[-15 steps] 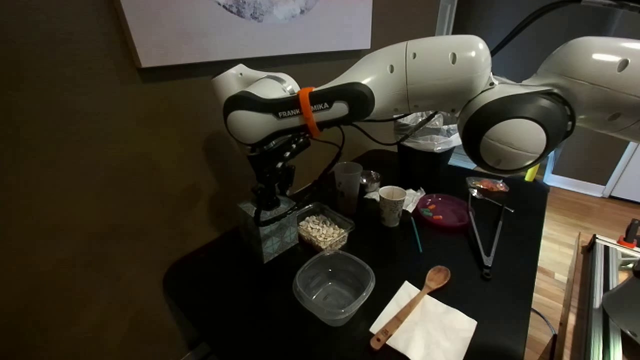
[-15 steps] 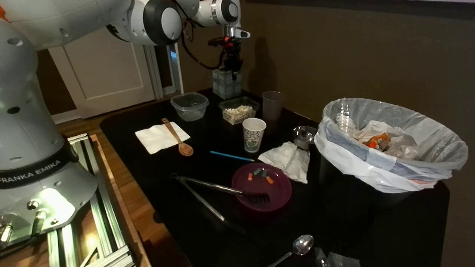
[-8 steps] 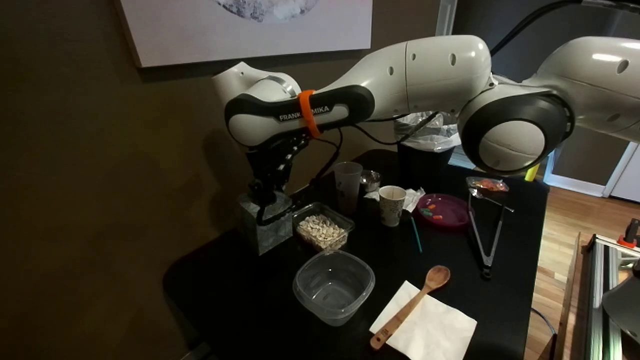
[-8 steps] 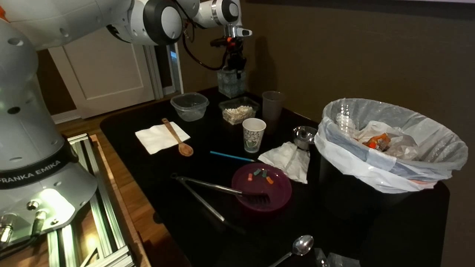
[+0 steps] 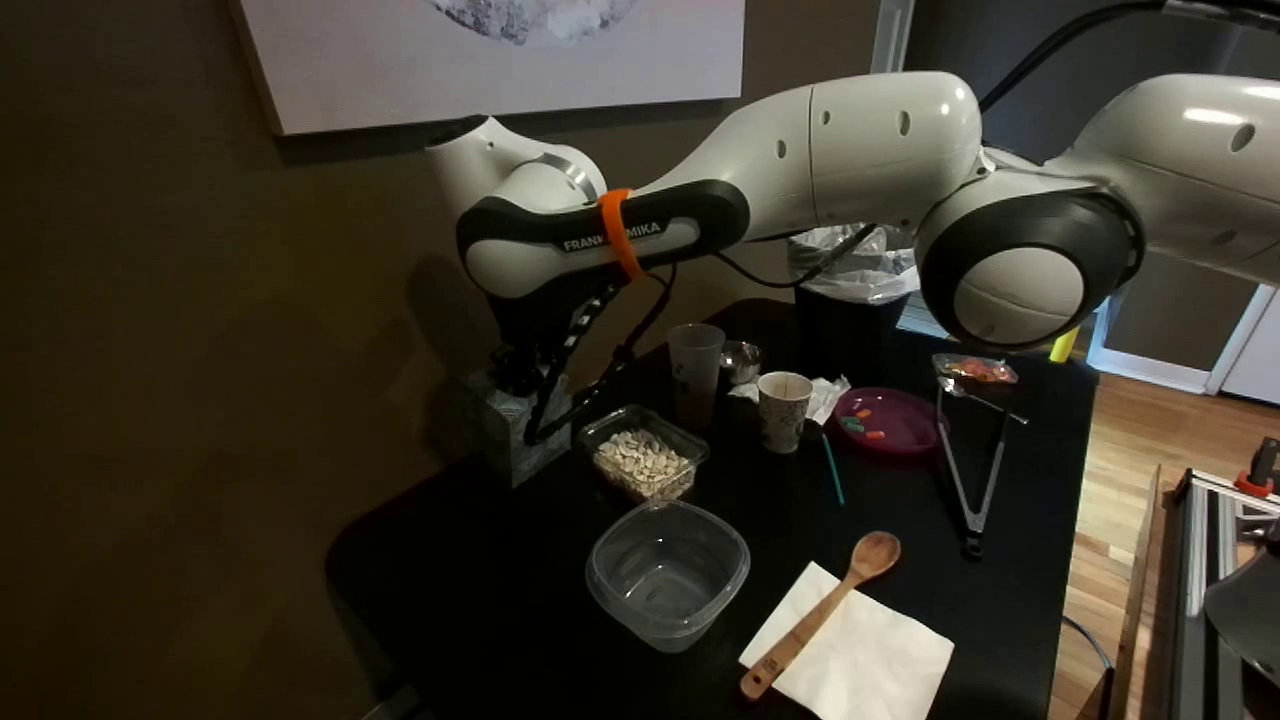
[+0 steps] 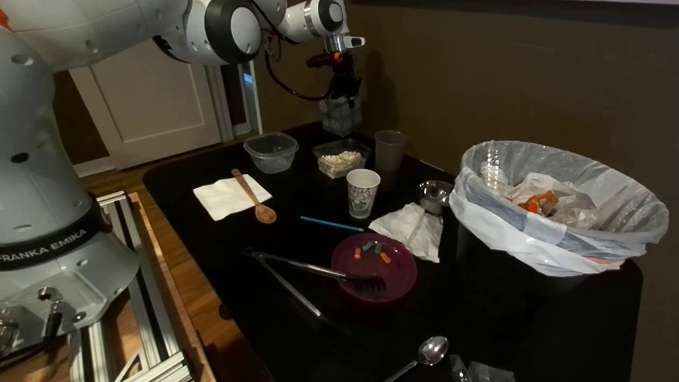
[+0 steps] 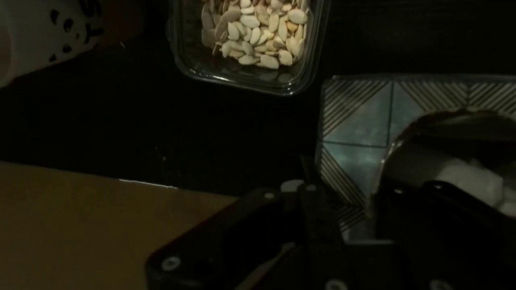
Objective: Move the box of tissues closer to the wall
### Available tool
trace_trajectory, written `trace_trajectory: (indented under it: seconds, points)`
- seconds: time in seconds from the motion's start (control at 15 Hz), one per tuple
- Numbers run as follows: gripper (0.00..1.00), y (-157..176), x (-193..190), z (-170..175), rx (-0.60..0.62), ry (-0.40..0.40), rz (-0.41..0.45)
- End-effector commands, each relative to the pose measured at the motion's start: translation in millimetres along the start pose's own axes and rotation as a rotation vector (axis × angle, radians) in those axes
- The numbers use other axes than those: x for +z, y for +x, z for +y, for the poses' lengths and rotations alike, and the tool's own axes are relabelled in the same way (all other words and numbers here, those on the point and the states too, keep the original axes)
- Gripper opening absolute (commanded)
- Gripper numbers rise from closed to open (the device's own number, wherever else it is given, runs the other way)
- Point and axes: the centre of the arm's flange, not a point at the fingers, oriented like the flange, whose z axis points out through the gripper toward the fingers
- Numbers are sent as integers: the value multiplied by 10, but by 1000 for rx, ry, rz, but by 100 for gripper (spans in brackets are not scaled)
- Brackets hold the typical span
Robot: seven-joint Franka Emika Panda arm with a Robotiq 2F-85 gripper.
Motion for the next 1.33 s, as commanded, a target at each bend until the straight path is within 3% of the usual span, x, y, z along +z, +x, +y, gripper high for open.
trace_trajectory:
  seconds: [0.0, 0.27, 0.73, 1.27]
  points:
    - [1, 366, 31, -196, -95, 3, 10]
    - [1, 391, 121, -298, -116, 58, -49]
    - [1, 365, 316, -389, 7, 12, -188]
    - [1, 445, 407, -440, 17, 23, -190]
